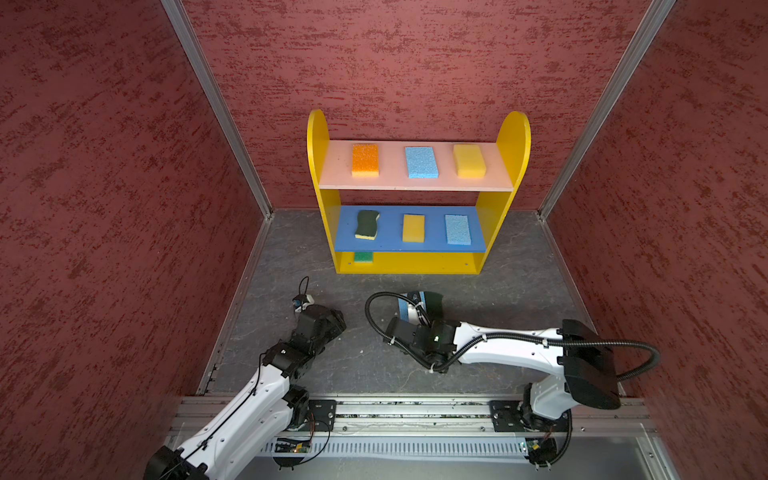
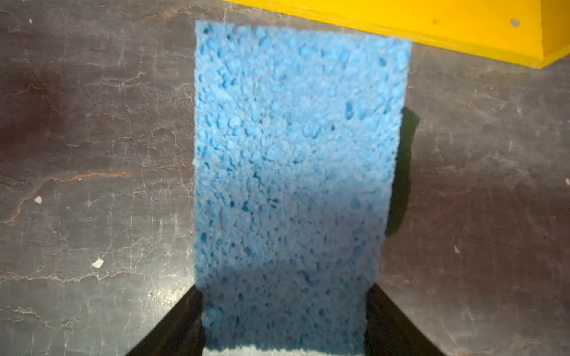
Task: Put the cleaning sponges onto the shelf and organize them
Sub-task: 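Carry the light blue sponge with the right gripper toward the shelf's yellow base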
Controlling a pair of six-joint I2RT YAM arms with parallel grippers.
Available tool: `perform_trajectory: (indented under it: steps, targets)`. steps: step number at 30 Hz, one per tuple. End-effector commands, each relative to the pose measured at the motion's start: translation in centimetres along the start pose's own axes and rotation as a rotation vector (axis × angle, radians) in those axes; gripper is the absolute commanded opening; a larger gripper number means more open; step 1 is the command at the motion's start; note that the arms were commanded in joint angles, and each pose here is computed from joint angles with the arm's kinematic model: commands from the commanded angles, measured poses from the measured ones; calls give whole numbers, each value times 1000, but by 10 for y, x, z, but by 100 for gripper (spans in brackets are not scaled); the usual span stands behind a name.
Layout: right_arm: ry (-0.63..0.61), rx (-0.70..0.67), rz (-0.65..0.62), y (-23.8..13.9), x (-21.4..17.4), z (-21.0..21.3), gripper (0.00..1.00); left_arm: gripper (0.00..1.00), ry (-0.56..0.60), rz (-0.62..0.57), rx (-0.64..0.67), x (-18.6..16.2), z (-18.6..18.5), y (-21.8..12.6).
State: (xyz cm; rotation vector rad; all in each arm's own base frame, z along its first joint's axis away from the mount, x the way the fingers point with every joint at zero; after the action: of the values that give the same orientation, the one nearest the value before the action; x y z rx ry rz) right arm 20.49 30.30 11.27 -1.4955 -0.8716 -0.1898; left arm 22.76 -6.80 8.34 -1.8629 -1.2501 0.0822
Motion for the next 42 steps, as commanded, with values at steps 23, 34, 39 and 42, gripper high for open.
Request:
perform_trajectory:
  steps: [23, 34, 39, 42]
  targets:
    - [25, -73, -100, 74, 54, -31, 73, 67, 46, -57, -53, 23, -23, 1]
    - [59, -86, -100, 106, 68, -45, 73, 67, 53, -60, -54, 25, -27, 5]
    - [44, -95, -105, 114, 76, -47, 73, 67, 56, -65, -51, 27, -28, 7]
    - [46, -99, -103, 121, 79, -49, 73, 67, 58, -63, -48, 27, -28, 8]
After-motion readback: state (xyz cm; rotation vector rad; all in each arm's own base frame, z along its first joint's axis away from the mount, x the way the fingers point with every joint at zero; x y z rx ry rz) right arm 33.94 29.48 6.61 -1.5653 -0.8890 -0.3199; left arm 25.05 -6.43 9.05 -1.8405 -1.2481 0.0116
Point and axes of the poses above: each gripper's point midway between its finger pads, its own y axis out along the fingers, its own z axis along the line the jaws close on, x = y × z, the point moved 1 cm from there along -y, back along the fingers, and after that the axes turned 15 degrees about -y, right-handed, at the moved point
